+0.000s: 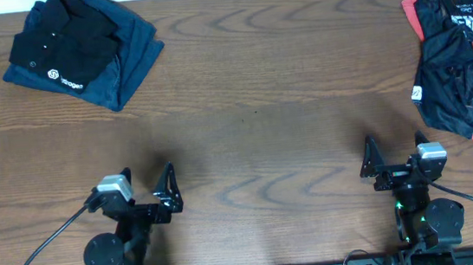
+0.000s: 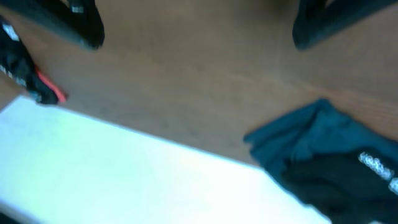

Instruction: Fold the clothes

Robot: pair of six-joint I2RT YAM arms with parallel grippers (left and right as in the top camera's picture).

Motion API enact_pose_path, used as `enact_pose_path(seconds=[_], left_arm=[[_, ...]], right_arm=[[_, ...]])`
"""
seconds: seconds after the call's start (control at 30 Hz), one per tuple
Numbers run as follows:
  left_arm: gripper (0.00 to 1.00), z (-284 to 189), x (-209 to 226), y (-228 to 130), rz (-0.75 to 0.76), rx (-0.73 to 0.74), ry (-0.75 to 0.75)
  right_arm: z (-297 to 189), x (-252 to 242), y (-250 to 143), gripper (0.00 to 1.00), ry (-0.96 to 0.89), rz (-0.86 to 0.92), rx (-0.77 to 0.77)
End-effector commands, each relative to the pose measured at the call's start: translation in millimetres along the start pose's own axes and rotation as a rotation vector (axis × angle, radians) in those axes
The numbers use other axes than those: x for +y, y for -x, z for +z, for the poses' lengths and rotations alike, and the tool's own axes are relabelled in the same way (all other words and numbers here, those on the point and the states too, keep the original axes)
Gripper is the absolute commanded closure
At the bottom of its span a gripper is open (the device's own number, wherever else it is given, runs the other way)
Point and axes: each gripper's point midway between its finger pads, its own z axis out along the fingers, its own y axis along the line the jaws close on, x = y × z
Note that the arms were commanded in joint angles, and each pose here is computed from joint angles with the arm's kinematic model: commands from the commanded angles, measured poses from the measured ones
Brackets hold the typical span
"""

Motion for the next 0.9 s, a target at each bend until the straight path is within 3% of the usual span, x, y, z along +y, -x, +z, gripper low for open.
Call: enact_pose_path(seconds=[0.0,0.33,0.5,0.7,0.87], left_arm=[[0.02,7,3,0,0.029,-0.053,-0.010],[0.02,19,39,-28,0.044,-0.052,0.123],[0.02,19,45,-25,0.068,-0.067,0.152],[0.02,15,39,6,0.078,-0.194,0.134],[0.02,15,45,-1,0.073,-0.166,0.160]], right_arm=[[0,1,-1,0.01,0.003,-0.012,0.001],[0,1,-1,0.01,0.003,-0.012,0.001],[0,1,-1,0.01,0.003,-0.012,0.001],[0,1,-1,0.01,0.003,-0.012,0.001],[0,1,-1,0.01,0.003,-0.012,0.001]])
